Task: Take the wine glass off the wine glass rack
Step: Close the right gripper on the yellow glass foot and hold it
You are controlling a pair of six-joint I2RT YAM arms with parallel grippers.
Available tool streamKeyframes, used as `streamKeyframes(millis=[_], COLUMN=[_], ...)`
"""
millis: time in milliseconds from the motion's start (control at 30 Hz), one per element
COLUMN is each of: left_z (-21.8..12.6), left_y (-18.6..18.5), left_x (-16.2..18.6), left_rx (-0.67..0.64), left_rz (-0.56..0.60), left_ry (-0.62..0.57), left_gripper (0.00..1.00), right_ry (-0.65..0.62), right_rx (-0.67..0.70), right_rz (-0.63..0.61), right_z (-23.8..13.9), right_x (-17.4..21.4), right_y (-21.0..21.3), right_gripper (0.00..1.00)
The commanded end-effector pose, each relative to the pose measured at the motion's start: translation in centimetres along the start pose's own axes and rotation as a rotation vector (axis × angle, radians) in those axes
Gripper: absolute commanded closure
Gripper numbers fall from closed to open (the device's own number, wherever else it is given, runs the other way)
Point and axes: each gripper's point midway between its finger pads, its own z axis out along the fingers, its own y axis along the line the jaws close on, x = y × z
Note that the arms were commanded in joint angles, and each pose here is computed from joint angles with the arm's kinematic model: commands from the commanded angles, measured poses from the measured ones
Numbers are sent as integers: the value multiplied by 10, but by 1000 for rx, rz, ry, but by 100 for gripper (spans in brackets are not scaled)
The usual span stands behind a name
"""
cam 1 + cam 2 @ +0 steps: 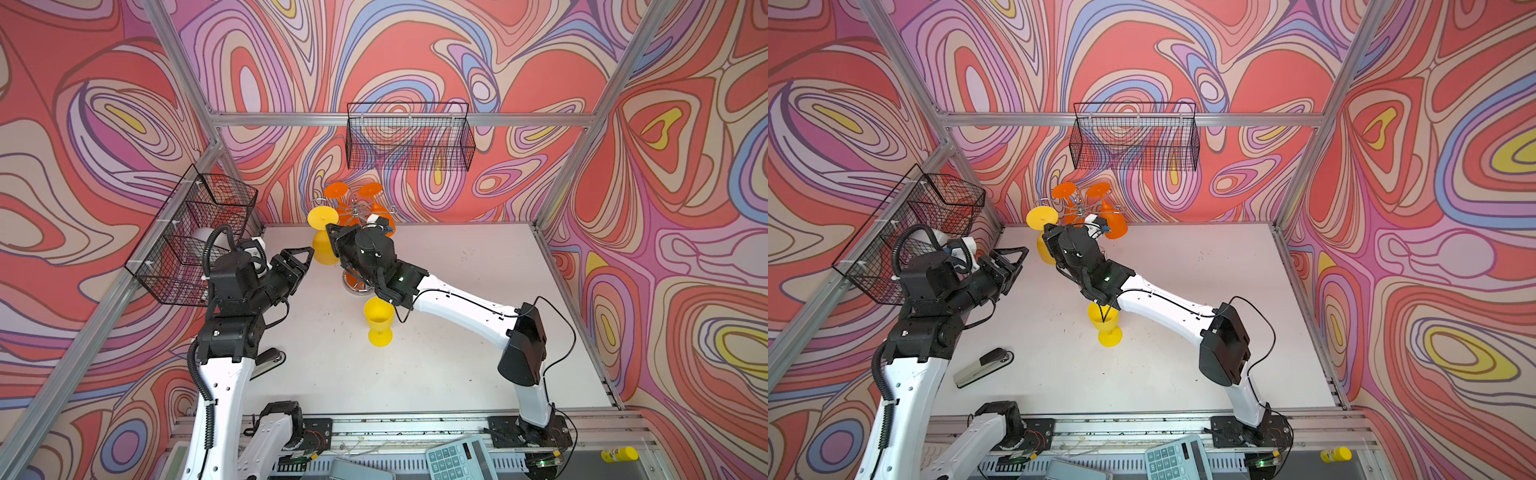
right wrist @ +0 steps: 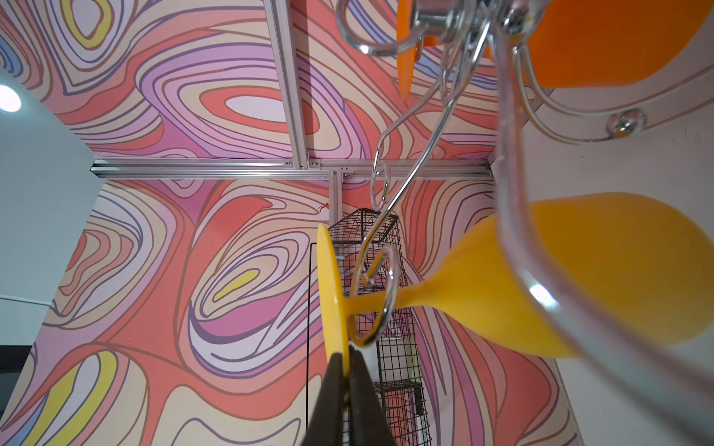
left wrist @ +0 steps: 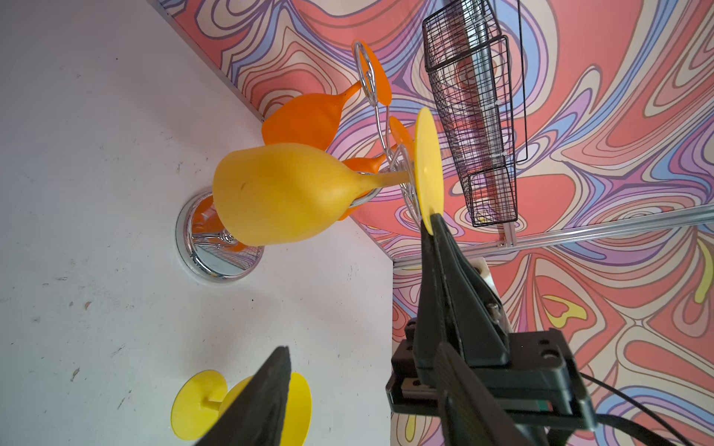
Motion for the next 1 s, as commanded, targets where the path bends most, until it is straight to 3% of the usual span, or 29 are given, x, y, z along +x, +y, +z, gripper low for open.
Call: streamKeyframes(millis=[0,967], left_z=[-2,-6], left_y=[-5,-6], left_x=[0,2], left_rx=[35,36], left_rz=[-3,-3], left_ry=[0,3], left_gripper=[40,41], right_ry=[-38,-134], right_rx=[-20,-38], right_rz=[11,29], right_z=[6,-14], right_x=[-12,-49], right_y=[4,5], right_gripper=[100,100])
